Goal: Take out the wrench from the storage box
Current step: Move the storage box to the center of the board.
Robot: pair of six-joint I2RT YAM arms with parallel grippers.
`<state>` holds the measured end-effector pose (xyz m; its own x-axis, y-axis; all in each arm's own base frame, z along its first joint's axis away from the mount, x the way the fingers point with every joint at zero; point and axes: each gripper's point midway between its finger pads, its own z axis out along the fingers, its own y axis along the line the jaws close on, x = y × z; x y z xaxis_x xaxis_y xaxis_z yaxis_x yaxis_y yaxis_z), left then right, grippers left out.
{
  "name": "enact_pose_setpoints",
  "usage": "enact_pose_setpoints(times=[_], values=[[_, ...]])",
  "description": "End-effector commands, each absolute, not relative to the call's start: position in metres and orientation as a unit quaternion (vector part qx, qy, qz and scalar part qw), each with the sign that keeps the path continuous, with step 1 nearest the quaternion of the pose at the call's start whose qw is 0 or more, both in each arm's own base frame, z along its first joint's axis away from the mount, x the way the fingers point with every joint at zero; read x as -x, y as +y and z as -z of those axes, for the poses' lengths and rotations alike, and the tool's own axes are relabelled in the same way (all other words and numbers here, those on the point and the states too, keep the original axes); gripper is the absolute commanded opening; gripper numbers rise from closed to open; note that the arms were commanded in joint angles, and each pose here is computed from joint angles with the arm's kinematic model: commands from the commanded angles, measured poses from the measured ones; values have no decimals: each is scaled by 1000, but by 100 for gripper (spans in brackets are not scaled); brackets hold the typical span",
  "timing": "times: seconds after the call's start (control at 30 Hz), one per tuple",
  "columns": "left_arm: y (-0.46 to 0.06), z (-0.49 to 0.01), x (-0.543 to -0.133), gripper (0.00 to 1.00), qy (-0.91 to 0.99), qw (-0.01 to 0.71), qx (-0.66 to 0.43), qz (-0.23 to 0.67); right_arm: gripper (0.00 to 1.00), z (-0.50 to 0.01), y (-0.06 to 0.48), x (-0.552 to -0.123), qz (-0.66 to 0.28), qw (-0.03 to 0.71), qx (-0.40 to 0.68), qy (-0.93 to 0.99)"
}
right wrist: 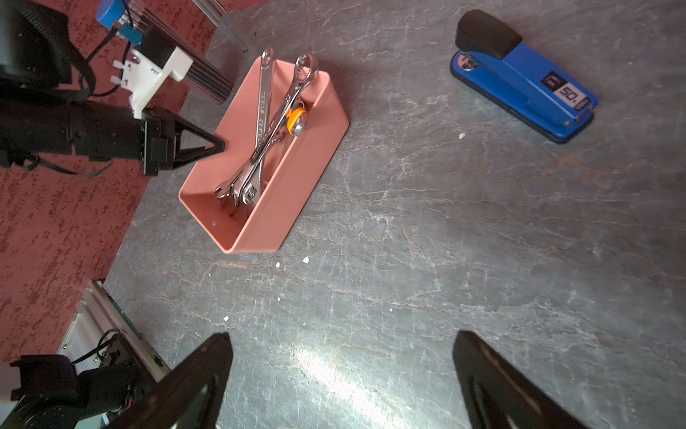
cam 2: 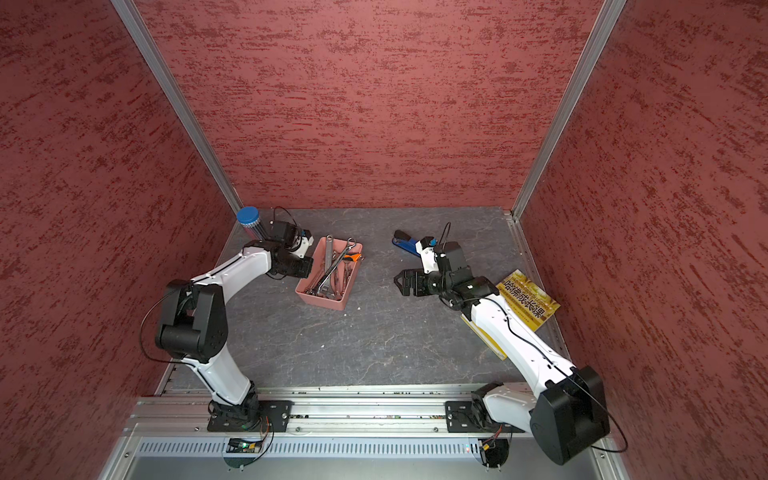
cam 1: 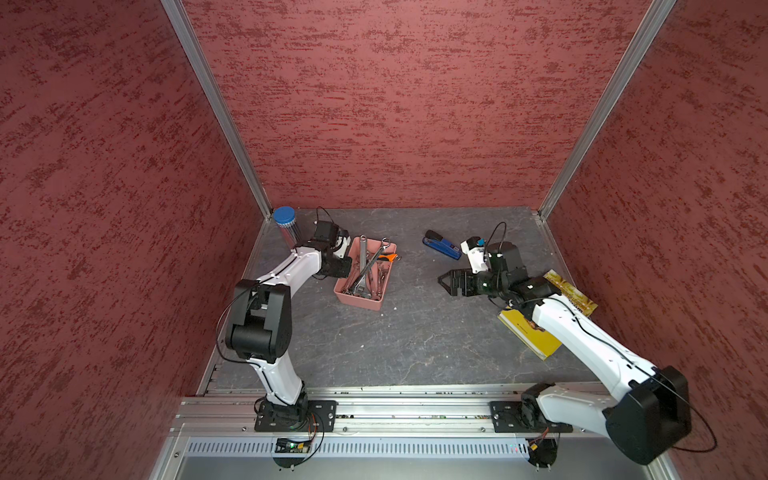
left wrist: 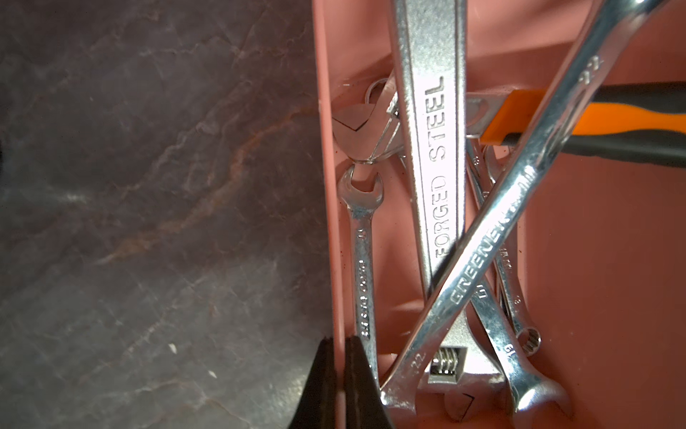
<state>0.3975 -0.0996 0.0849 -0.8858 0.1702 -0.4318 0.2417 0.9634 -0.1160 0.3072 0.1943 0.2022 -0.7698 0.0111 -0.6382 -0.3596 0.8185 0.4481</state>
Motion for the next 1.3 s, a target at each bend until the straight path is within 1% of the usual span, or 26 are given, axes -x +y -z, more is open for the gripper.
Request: enact_pose_setpoints(times=[0.0, 0.17, 0.4, 0.5, 0.63, 0.77, 0.9, 1.07, 1.27], values=[[-159, -112, -381, 0, 950, 250, -111, 153, 99, -212, 190, -316, -263, 334, 85, 901], [-188, -117, -364, 0, 947, 258, -62, 179, 98, -209, 186, -316, -250, 326, 77, 908], [-226, -113, -340, 0, 949, 263, 12, 175, 98, -210, 181, -314, -241, 321, 62, 914], [-247, -112, -332, 0, 945, 274, 20, 175, 99, -209, 179, -312, -240, 318, 54, 916], [-270, -109, -323, 0, 942, 273, 40, 189, 98, -204, 172, -309, -224, 312, 47, 922], [-288, -104, -316, 0, 943, 271, 37, 190, 98, -200, 170, -306, -220, 309, 44, 924], [-292, -98, -311, 0, 945, 267, 36, 184, 98, -198, 170, -305, -221, 305, 44, 925], [-259, -94, -314, 0, 950, 271, 55, 145, 98, -196, 171, -305, -223, 302, 40, 926], [-236, -98, -315, 0, 951, 274, 56, 135, 99, -195, 176, -308, -240, 295, 25, 924]])
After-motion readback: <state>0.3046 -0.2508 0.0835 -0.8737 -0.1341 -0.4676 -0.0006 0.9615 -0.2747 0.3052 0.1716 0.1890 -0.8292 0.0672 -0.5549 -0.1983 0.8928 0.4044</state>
